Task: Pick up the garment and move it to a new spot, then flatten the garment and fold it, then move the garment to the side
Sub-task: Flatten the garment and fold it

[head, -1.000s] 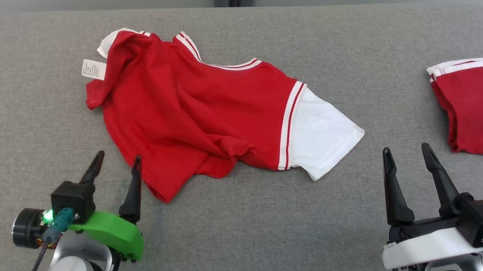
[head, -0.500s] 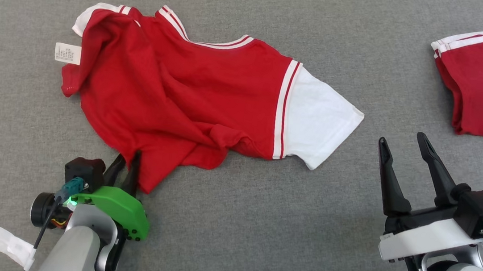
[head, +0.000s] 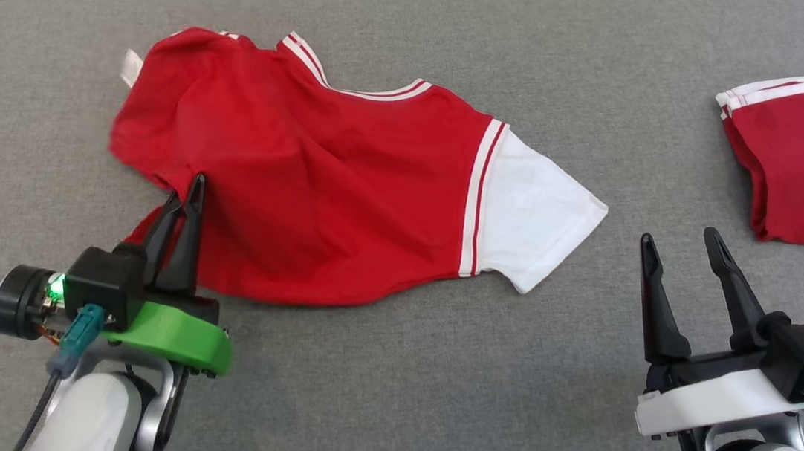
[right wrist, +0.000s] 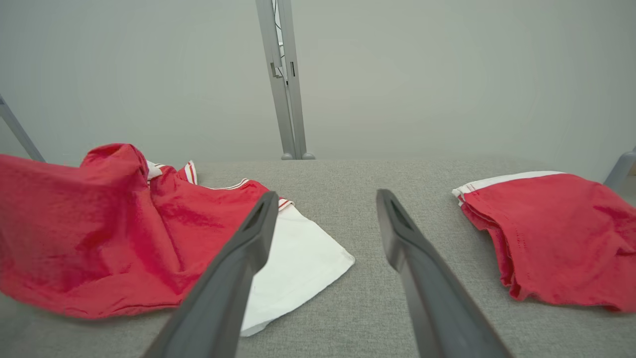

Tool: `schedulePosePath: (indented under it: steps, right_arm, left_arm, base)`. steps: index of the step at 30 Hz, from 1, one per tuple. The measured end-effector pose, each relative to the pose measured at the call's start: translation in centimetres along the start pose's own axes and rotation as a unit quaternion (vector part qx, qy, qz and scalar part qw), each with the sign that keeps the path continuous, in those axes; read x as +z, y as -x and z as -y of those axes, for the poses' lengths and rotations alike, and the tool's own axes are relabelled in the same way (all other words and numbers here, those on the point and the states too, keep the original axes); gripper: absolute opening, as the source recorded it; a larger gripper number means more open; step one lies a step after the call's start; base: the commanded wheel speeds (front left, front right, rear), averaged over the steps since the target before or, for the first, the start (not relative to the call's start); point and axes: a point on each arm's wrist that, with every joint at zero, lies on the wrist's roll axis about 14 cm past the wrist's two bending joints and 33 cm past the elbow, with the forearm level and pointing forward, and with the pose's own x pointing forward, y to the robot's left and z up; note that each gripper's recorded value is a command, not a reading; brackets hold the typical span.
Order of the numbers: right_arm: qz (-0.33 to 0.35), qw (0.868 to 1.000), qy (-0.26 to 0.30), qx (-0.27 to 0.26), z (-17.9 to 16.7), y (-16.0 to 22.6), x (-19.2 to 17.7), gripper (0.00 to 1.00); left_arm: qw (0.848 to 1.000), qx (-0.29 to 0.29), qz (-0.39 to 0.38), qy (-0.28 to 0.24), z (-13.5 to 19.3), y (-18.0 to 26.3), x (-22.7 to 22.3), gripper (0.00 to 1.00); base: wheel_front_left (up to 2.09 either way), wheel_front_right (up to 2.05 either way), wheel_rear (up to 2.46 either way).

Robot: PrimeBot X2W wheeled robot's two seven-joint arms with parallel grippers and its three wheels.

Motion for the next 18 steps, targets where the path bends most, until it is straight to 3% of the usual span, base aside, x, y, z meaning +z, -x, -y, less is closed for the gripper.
schedulePosePath:
  steps: [7, 18]
  right_arm:
    - [0.008, 1.000, -0.005, 0.001, -0.3, 0.1, 0.5, 1.00]
    - [0.004, 1.000, -0.013, -0.018, 0.6, 0.1, -0.1, 1.00]
  left_arm:
    - [0.999, 0.031, 0.003, -0.007, -1.3, 1.9, 3.1, 0.00]
    - [0.987, 0.097, -0.125, 0.040, -6.1, 1.2, -5.3, 0.00]
  base:
    - [0.00, 0.00, 0.00]
    - [0.00, 0.00, 0.00]
